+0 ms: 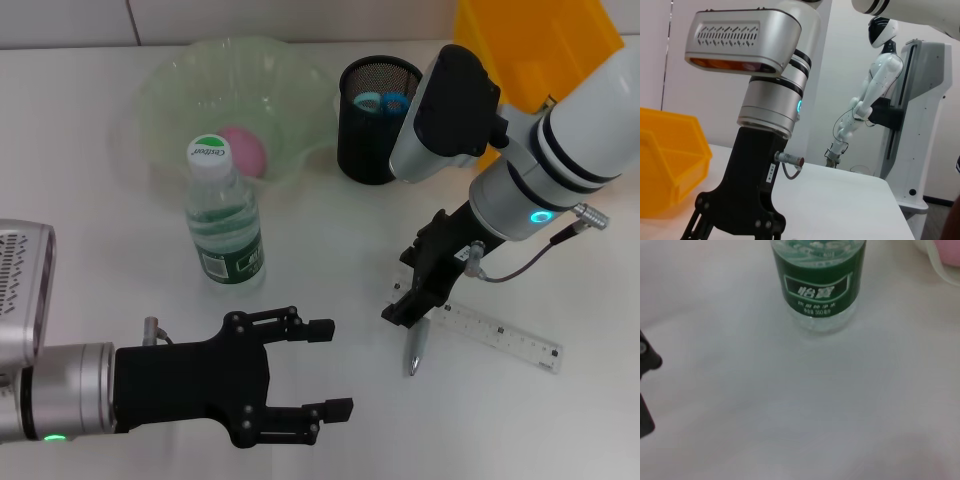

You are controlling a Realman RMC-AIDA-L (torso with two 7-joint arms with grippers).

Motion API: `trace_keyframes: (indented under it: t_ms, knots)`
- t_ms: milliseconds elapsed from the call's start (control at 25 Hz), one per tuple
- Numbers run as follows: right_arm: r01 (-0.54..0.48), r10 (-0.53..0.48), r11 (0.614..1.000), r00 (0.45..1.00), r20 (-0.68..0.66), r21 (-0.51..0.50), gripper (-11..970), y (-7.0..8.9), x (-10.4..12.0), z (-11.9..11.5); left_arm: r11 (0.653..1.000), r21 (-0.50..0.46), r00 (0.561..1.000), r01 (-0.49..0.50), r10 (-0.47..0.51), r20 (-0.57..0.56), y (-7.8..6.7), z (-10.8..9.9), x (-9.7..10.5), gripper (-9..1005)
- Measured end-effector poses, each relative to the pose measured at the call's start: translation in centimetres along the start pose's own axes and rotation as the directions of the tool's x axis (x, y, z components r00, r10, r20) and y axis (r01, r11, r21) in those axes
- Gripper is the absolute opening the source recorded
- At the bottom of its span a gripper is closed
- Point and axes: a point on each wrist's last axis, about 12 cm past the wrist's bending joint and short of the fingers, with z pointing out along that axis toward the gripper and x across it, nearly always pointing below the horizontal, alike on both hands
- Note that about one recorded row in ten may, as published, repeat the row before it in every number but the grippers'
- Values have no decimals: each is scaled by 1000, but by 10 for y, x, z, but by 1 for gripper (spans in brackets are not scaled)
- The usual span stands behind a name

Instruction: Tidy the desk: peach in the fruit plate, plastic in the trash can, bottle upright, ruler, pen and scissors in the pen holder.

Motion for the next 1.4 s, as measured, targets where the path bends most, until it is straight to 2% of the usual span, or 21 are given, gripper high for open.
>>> trace_keyframes:
  t_ms: [360, 560, 840, 1160, 1360, 1400]
  knots:
    - [-7, 7, 1000, 1000, -7, -5, 818, 2, -3, 3, 1000, -2, 1000, 2, -2, 0, 0, 0, 0, 783]
    - [-12, 12, 1000, 1000, -11, -7, 668, 1, -2, 4, 1000, -4, 1000, 4, -4, -1, -1, 0, 1, 783]
    - [-16, 16, 1000, 1000, -14, -8, 573, 1, -2, 5, 1000, -3, 1000, 3, -3, -1, 0, 0, 1, 783]
    - [-30, 30, 1000, 999, -30, -4, 557, -1, 1, 7, 1000, -6, 1000, 1, -1, -3, 1, 0, 1, 783]
    - [-31, 31, 1000, 999, -17, 0, 381, -2, -1, 3, 1000, -6, 1000, 1, -1, -3, 1, 0, 1, 783]
    - [-31, 31, 1000, 999, -17, 0, 381, -2, -1, 3, 1000, -6, 1000, 1, -1, -3, 1, 0, 1, 783]
